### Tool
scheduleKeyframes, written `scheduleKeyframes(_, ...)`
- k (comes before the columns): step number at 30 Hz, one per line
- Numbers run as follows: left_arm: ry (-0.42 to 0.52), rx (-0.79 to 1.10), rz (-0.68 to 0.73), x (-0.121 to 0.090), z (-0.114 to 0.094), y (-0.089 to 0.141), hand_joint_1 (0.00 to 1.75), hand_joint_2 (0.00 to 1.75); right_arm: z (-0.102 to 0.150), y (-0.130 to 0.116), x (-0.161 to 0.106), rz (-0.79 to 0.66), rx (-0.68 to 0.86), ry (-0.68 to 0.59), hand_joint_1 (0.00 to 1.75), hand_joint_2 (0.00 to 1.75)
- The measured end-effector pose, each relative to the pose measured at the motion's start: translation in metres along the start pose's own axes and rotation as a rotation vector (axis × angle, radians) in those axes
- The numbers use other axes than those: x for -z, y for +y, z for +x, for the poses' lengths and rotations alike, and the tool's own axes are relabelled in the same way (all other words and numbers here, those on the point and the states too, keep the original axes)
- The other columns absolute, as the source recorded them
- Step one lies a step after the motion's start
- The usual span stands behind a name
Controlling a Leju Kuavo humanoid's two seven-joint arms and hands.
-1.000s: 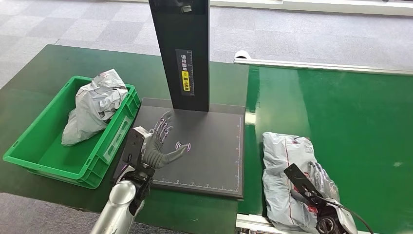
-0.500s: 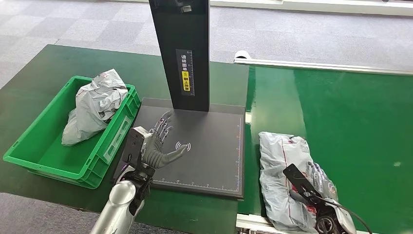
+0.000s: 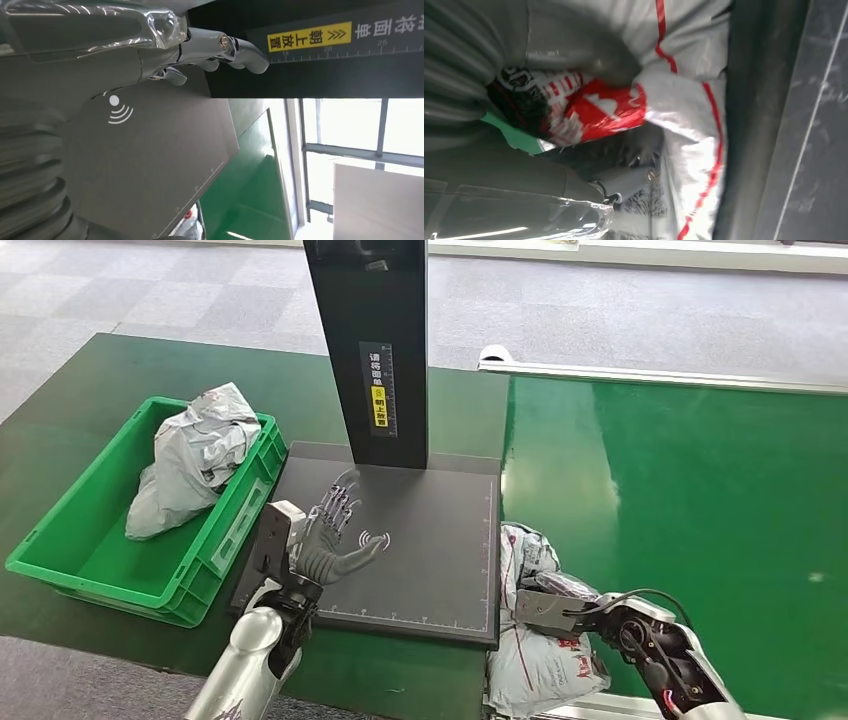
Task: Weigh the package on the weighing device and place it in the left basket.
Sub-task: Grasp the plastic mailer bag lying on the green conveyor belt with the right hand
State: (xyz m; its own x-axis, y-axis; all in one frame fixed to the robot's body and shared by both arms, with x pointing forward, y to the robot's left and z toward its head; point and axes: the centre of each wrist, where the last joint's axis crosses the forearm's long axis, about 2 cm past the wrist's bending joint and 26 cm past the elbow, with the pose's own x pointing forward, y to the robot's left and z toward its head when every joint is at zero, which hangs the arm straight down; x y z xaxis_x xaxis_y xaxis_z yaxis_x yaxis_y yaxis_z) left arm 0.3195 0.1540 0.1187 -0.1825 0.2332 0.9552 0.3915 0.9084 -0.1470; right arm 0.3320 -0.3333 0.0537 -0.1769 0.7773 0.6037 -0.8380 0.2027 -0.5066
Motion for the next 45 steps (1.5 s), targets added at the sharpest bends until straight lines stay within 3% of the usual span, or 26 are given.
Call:
scheduleKeyframes(15,0.008,0.0,-0.001,0.0,0.0,0.0,0.0,1.75,-0.007,0.0,-0.002,0.112,-0.096,0.056,1.75,1.75)
scheduleKeyframes(22,0.013,0.016,0.033,-0.01,-0.005,0.006,0.0,1.75,0.004,-0.001,-0.004,-0.17,-0.048,-0.043,1.75,1.75)
scheduleKeyframes(29,0.018,0.022,0.039,-0.017,-0.007,0.01,0.0,1.75,0.013,-0.007,-0.008,-0.235,-0.057,-0.083,1.75,1.75)
scheduleKeyframes(33,0.013,0.027,0.051,-0.021,-0.007,0.012,0.0,1.75,0.023,-0.017,-0.012,-0.439,-0.04,-0.156,1.75,1.75)
scheduleKeyframes(40,-0.008,0.041,0.056,-0.024,-0.008,0.014,0.0,1.75,0.068,-0.064,-0.042,-1.0,0.035,-0.353,1.75,1.75)
scheduleKeyframes(45,-0.022,0.036,0.058,-0.023,-0.008,0.016,0.0,1.75,0.09,-0.069,-0.067,-1.293,-0.008,-0.491,1.75,1.75)
